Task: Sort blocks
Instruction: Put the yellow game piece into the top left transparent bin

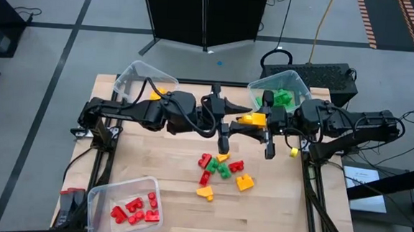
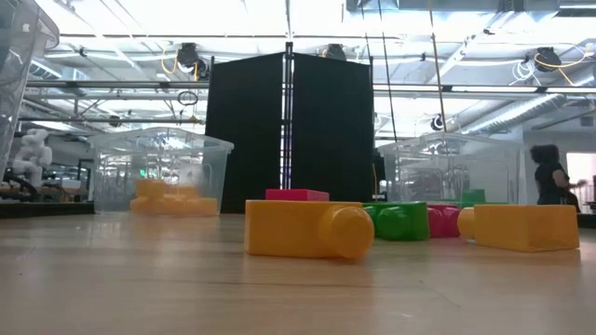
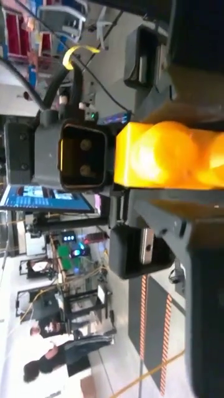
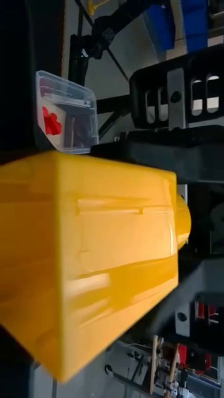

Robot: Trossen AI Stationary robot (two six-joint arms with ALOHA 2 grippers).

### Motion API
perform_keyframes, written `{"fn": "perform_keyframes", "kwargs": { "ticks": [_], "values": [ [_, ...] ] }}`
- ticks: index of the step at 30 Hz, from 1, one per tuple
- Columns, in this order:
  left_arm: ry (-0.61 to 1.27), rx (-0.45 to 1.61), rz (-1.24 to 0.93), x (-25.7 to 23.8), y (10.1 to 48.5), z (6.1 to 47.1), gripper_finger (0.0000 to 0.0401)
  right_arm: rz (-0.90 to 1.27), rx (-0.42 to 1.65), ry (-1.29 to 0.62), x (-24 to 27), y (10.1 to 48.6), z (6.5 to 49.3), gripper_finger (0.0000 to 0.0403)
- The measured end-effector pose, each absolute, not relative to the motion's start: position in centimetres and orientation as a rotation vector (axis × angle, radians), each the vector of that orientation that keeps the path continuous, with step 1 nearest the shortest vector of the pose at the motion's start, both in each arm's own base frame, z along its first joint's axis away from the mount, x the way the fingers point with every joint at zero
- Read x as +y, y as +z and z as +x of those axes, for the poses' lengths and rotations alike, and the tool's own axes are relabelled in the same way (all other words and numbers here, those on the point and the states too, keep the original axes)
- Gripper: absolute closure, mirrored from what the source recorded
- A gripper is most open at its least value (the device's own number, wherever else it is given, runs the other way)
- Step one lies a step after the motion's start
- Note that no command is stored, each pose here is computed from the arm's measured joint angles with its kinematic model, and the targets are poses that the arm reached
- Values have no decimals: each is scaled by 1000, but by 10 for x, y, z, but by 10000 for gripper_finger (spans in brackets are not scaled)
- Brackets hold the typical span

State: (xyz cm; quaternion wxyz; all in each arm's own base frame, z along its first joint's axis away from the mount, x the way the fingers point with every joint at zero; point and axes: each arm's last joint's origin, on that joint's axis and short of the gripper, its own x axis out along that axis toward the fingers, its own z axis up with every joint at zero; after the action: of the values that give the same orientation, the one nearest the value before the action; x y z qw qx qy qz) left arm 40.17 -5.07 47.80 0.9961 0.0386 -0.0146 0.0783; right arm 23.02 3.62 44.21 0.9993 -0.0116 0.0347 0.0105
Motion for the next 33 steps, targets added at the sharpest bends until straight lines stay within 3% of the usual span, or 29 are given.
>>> {"fn": "perform_keyframes", "kwargs": {
  "ticks": [10, 18, 20, 26, 29, 33],
  "values": [
    [125, -21, 95, -50, 474, 406, 380, -24, 76, 18, 36, 442, 230, 286],
    [128, -25, 132, -52, 475, 405, 387, -14, 72, 18, 36, 442, 230, 286],
    [145, -26, 149, -53, 476, 405, 387, -13, 71, 11, 36, 442, 230, 262],
    [189, -30, 191, -54, 484, 394, 387, 5, 67, -6, 36, 442, 230, 129],
    [223, -46, 205, -51, 493, 386, 387, 4, 72, -6, 36, 442, 230, 101],
    [281, -19, 248, -50, 497, 377, 387, -2, 103, -9, 35, 439, 229, 94]
  ]
}}
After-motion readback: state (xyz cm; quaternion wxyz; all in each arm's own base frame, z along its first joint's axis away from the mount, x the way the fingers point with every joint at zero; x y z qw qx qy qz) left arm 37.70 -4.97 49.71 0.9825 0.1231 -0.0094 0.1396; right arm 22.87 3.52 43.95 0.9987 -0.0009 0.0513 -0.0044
